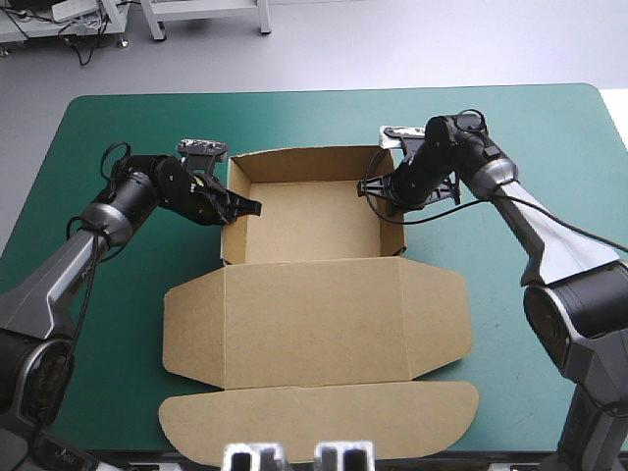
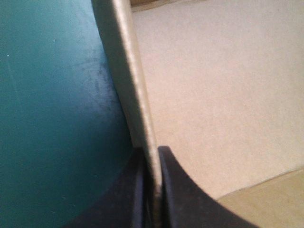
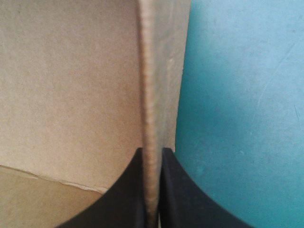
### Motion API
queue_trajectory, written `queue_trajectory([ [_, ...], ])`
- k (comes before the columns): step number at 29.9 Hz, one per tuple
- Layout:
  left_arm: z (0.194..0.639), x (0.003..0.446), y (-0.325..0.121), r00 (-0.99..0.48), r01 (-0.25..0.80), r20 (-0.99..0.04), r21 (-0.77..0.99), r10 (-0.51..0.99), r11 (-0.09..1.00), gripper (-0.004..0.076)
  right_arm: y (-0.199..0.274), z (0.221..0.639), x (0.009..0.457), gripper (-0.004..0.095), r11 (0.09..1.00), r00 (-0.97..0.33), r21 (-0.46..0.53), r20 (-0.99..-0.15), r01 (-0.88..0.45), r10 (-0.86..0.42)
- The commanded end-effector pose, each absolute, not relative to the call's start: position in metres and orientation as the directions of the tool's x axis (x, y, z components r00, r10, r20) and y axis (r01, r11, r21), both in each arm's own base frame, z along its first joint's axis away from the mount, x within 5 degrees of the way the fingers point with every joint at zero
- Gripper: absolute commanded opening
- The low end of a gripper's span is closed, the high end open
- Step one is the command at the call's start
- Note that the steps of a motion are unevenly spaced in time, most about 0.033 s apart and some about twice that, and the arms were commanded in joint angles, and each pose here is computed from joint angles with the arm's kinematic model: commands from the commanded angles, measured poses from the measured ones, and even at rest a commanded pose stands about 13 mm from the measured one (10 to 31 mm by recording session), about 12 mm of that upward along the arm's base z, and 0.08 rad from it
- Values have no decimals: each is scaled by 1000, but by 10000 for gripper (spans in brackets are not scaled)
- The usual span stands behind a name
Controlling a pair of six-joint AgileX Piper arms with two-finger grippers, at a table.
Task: Fold the box
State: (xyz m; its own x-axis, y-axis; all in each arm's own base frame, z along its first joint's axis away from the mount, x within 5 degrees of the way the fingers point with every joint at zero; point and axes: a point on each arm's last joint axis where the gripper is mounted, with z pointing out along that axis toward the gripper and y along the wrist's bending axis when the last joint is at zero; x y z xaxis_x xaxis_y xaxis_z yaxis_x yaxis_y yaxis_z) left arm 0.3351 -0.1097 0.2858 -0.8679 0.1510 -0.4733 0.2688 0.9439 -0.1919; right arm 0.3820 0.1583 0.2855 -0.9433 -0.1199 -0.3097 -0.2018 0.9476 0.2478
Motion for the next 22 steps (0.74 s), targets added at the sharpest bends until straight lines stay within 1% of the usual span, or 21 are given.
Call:
queue_trajectory([
  [1, 297, 337, -118, -837, 307, -524, -216, 155, 927, -10, 162, 308, 385, -1, 931, -908, 284, -407, -231, -101],
  [5, 297, 339, -118, -803, 373, -552, -170, 226, 912, -10, 163, 295, 390, 6, 934, -912, 259, -388, -247, -134],
  [8, 297, 340, -118, -784, 403, -564, -143, 260, 904, -9, 163, 291, 392, 66, 931, -903, 234, -393, -281, -174],
  [13, 297, 340, -117, -785, 401, -564, -147, 256, 904, 43, 160, 293, 392, 330, 940, -904, 204, -389, -274, -179],
  [15, 297, 340, -117, -785, 401, -564, -147, 256, 904, 78, 159, 296, 393, 399, 946, -905, 192, -389, -263, -172],
  [17, 297, 340, -117, -785, 401, -564, -147, 256, 904, 122, 157, 302, 394, 438, 949, -901, 170, -394, -267, -183],
  [20, 297, 340, -117, -784, 400, -566, -147, 255, 905, 228, 153, 312, 394, 453, 954, -893, 121, -400, -275, -207],
  [22, 297, 341, -117, -781, 400, -570, -146, 253, 905, 308, 152, 318, 394, 454, 955, -891, 107, -401, -277, -214],
])
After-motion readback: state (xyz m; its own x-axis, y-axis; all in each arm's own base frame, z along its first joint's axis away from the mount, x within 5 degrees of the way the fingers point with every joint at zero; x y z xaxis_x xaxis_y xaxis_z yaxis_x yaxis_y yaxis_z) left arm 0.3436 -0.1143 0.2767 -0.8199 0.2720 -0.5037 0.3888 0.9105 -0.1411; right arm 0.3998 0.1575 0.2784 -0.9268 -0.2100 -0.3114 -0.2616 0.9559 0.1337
